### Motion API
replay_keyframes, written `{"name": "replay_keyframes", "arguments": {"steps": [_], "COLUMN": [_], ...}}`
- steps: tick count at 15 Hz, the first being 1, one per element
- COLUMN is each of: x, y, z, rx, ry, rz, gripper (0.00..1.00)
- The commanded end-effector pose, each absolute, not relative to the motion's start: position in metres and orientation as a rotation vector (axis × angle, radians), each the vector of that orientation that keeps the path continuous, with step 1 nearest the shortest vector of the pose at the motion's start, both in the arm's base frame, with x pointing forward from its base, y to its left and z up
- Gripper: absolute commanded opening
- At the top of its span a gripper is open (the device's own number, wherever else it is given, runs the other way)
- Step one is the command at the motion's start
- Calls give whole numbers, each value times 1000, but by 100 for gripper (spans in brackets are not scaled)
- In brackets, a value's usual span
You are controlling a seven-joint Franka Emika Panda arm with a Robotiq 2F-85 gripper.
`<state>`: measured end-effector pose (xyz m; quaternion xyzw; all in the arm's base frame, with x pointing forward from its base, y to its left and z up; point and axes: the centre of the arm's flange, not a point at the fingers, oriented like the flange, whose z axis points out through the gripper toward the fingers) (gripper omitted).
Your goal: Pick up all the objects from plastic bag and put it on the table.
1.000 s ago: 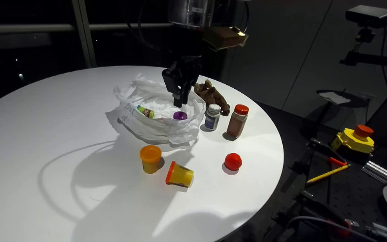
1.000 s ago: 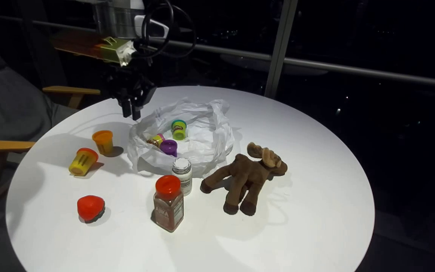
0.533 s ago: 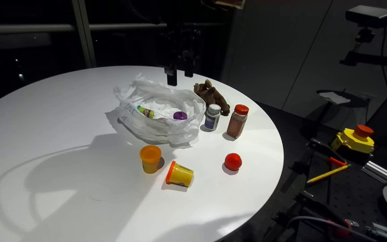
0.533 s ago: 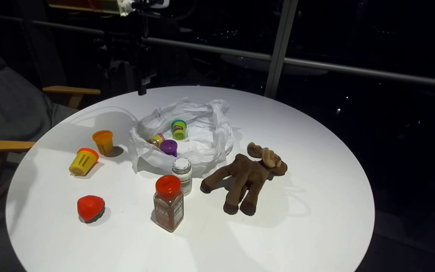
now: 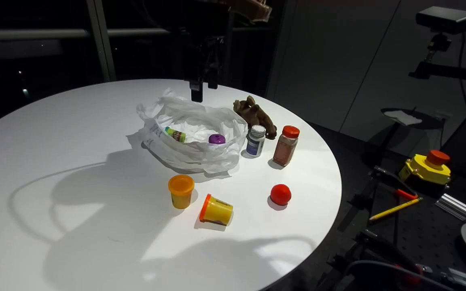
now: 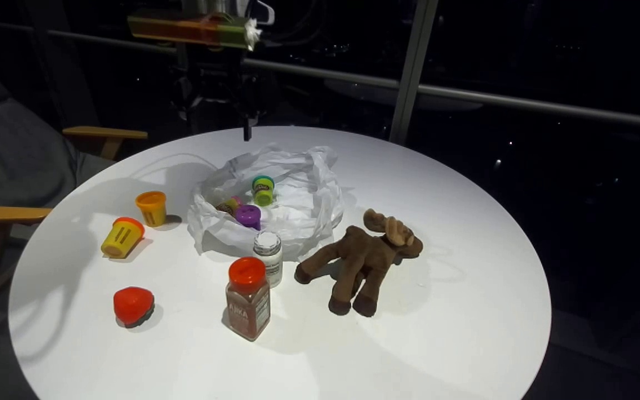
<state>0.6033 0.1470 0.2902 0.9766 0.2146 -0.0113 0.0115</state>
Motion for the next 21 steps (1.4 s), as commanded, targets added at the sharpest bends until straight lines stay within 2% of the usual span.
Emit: {"name": "replay_keyframes", "arguments": {"steps": [1, 7, 14, 21], "x": [636, 641, 674, 701], "y": [140, 153, 147, 123], "z": [253, 210, 174, 153], "rx": [3018, 2987, 2897, 2913], "ry": [879, 1054, 1041, 984], "rz": [-3, 52, 224, 194], "gripper": [100, 100, 100, 100]}}
